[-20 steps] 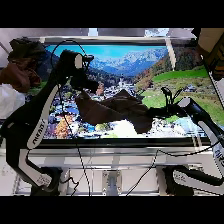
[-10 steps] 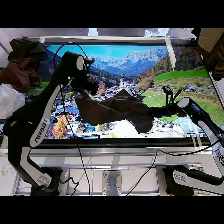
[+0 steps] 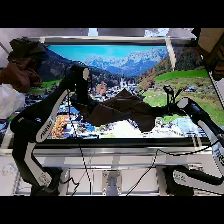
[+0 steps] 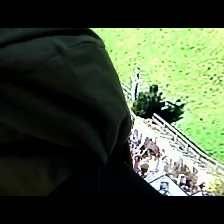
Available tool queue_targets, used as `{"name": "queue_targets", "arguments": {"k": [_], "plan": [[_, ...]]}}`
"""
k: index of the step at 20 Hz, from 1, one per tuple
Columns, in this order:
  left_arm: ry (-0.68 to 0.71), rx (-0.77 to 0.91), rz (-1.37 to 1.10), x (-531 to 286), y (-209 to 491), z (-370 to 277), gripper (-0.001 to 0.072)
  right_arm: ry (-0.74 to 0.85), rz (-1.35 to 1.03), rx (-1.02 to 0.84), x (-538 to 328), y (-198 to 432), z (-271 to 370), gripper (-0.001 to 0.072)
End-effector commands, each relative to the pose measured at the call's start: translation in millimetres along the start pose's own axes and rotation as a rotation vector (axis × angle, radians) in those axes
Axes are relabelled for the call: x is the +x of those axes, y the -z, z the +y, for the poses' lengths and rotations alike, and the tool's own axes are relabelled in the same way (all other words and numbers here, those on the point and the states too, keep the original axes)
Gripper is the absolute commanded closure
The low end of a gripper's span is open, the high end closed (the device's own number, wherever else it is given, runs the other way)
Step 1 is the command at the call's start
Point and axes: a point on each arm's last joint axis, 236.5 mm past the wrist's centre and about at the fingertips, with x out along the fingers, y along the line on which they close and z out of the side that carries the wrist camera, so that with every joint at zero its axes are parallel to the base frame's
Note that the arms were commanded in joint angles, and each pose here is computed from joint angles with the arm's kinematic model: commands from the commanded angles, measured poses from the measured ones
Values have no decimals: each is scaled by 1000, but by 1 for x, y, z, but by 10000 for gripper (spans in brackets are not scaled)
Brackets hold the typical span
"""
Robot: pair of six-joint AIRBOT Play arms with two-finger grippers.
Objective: Fold the shirts.
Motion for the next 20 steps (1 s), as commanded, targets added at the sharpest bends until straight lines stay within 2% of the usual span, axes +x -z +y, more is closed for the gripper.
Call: {"name": "queue_targets", "arguments": {"k": [1,3,9,16,17,18,19,20], "plan": [[-231,-48,-86,5,-22,55,4,-2,23,-4,0,5,0,682],[-246,-47,-191,-1,-46,63,7,-3,25,-4,0,6,1,682],[-1,-92,-361,1,-90,44,15,-4,20,-1,0,5,1,682],[48,-201,-426,2,-105,86,16,-32,9,26,0,2,8,682],[72,-214,-436,2,-108,86,41,-32,9,27,0,2,8,682],[108,-227,-434,3,-108,83,154,-32,6,27,0,1,8,682],[147,-229,-431,4,-109,78,218,-31,3,27,0,1,8,682],[182,-221,-431,5,-111,72,220,-30,0,28,0,0,7,682]]}}
